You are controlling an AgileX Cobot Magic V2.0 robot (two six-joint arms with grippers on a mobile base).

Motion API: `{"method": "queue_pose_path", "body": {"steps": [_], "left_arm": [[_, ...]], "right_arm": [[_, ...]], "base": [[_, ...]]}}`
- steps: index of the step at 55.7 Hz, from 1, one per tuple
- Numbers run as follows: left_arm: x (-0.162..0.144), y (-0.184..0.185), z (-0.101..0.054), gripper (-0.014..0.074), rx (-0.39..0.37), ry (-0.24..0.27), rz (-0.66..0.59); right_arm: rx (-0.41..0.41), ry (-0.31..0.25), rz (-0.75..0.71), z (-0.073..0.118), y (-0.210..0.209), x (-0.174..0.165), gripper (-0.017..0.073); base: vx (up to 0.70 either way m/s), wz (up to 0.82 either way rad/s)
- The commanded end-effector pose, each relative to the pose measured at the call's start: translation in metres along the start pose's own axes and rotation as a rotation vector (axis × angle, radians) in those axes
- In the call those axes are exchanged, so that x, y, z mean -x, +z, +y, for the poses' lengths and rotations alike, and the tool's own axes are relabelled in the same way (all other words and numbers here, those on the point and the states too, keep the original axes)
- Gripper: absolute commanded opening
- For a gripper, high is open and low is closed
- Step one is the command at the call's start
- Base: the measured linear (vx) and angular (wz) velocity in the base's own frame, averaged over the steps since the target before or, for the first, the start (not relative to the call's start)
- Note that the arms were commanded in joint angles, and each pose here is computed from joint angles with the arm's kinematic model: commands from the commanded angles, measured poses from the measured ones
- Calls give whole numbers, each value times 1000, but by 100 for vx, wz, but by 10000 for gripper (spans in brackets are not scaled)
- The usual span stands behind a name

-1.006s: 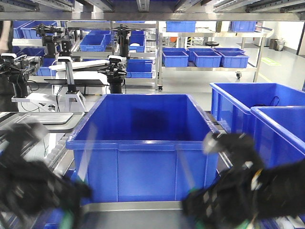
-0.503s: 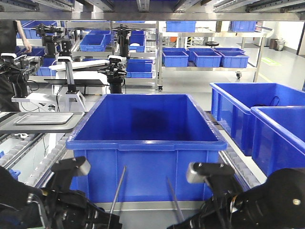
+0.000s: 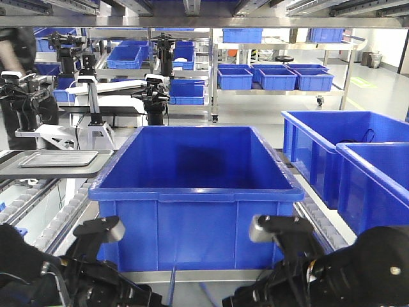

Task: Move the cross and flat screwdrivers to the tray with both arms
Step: 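Lower both grippers over the grey metal tray and open them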

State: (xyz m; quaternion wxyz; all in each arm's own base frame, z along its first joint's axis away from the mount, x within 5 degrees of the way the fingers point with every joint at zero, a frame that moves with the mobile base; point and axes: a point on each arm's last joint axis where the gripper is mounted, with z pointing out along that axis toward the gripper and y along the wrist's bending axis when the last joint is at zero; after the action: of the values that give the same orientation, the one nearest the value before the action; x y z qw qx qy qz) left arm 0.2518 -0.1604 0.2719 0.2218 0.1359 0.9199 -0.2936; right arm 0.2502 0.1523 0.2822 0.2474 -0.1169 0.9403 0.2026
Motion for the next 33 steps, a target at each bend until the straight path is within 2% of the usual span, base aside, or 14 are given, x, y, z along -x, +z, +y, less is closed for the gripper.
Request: {"method": "queue_pose_path", "body": {"steps": [1,8,13,21,33], "left_arm": [[15,-35,-20,552,-37,52,-197],[20,-75,-32,552,-27,154,-405],[21,-99,-39,552,-19,199,-527],[17,-124,-47,552,-29,219,-626],[14,-130,-49,552,-34,225,-641]], "right_arm": [[47,-9,-204,10,-34,17,544],[75,-31,-394,16,-67,24,544],[98,-38,-529,19,-89,28,544],[121,-45,-642,22,-112,29,544],[125,-47,-654,23,-116,28,544]], "base": [[0,0],[0,0],[0,0],[0,0],[0,0]]}}
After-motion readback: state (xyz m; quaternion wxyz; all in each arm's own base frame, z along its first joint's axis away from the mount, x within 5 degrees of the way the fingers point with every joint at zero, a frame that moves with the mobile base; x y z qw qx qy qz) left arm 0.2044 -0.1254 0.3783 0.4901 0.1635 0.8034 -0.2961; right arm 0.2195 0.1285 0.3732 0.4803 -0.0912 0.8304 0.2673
